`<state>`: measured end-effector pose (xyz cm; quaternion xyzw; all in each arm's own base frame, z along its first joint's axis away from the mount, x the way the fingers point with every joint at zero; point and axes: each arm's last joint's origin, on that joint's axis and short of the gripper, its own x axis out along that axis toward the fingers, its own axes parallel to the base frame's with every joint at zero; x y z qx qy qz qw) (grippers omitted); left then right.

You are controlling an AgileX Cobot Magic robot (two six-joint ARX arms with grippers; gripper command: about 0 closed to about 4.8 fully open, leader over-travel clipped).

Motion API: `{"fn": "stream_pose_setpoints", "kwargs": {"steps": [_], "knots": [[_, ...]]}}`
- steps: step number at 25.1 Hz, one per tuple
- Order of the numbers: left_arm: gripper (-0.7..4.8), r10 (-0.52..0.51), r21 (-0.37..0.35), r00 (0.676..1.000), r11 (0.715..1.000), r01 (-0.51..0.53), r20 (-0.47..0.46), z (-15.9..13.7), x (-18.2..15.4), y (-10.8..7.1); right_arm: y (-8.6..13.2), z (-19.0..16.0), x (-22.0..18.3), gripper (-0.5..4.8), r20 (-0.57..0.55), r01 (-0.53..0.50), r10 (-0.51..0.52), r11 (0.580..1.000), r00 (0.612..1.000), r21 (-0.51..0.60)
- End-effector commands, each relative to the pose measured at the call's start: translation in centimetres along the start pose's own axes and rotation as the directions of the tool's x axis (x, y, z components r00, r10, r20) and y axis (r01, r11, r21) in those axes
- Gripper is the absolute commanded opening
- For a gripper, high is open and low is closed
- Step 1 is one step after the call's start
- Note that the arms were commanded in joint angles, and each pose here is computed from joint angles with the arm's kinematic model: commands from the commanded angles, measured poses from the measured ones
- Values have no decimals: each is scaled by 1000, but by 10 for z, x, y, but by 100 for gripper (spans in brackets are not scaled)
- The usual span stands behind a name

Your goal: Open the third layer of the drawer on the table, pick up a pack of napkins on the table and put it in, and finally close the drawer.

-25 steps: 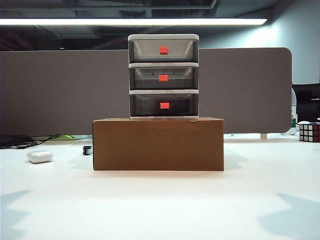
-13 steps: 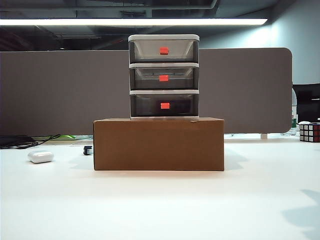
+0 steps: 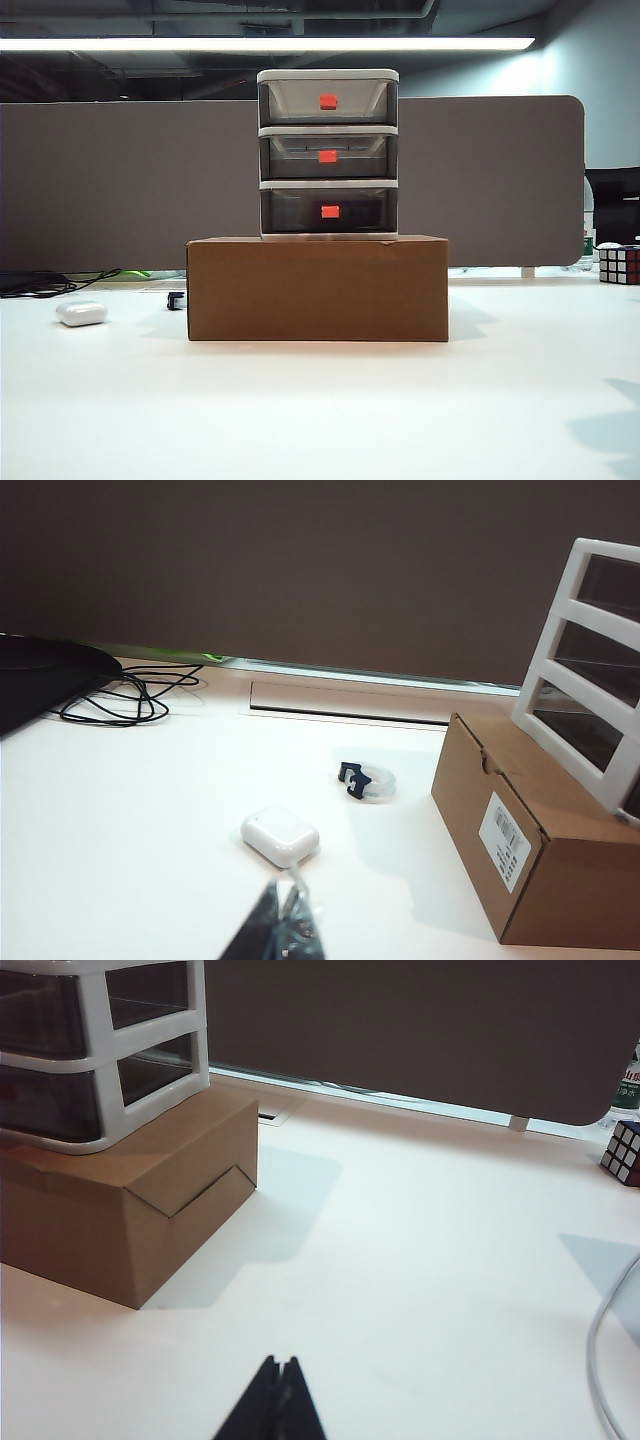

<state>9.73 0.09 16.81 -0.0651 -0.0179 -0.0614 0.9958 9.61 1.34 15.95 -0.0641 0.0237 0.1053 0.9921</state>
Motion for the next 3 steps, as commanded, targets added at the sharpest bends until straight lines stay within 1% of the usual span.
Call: {"fn": "stream_pose_setpoints", "kwargs": {"steps": [1,3], "knots": [[-5,-5,-4,1000,1000,5,13,3,0,0,0,-1,0,-6,7,0,0,1000,1000,0],[-5,-5,-4,1000,1000,5,13,3,0,0,0,-1,0,-6,7,0,0,1000,1000,0]]}}
